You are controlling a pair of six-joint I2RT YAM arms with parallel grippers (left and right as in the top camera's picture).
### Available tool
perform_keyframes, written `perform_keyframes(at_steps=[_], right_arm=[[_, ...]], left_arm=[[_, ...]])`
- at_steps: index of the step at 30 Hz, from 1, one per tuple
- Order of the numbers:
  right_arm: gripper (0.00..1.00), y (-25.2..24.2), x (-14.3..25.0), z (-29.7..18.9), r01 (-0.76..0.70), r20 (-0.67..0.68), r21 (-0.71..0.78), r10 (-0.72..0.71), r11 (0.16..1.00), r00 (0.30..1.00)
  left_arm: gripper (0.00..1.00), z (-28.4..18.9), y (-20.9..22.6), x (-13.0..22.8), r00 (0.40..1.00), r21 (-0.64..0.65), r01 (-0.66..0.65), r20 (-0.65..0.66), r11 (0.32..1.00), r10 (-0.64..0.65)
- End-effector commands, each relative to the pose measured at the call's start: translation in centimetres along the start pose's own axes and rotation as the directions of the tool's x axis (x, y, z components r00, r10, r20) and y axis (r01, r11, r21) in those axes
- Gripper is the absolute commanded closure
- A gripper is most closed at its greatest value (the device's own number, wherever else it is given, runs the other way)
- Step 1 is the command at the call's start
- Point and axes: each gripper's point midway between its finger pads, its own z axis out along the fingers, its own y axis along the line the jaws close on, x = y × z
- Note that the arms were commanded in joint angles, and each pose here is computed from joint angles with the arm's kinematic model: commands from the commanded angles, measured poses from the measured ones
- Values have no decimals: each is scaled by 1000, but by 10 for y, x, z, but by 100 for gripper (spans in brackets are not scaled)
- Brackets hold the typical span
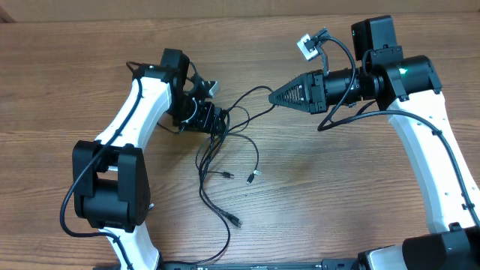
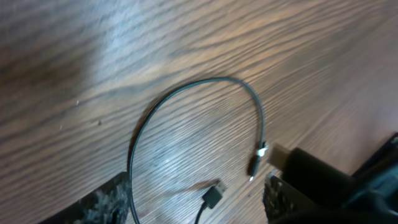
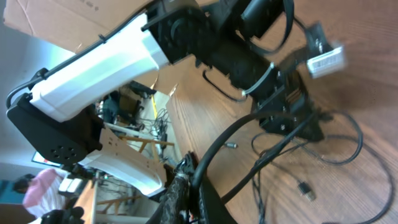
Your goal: Untangle cables
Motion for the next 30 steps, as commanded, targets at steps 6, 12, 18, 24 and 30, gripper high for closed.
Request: perform_keyframes(at_steps=[6, 12, 18, 24, 30], right_arm=[[96, 81, -12, -39, 282, 137, -20, -277, 959, 951], [96, 74, -9, -48, 277, 137, 136, -295, 951, 946], [59, 28, 11, -49, 103, 63, 308, -128, 946, 990], [50, -14, 36, -46, -33, -9, 411, 41, 911, 999], [44, -47, 46, -50, -141, -12, 521, 172, 842, 985]], left_arm=[[30, 15, 73, 38, 964, -221, 240, -58, 945, -259], [29, 10, 60, 34, 974, -33, 221, -48, 975, -223], [30, 9, 39, 23, 985, 109, 171, -18, 979, -170], [36, 12, 21, 17, 989, 165, 144, -9, 976, -144], [44, 21, 3, 2, 987, 164, 158, 15, 974, -163]])
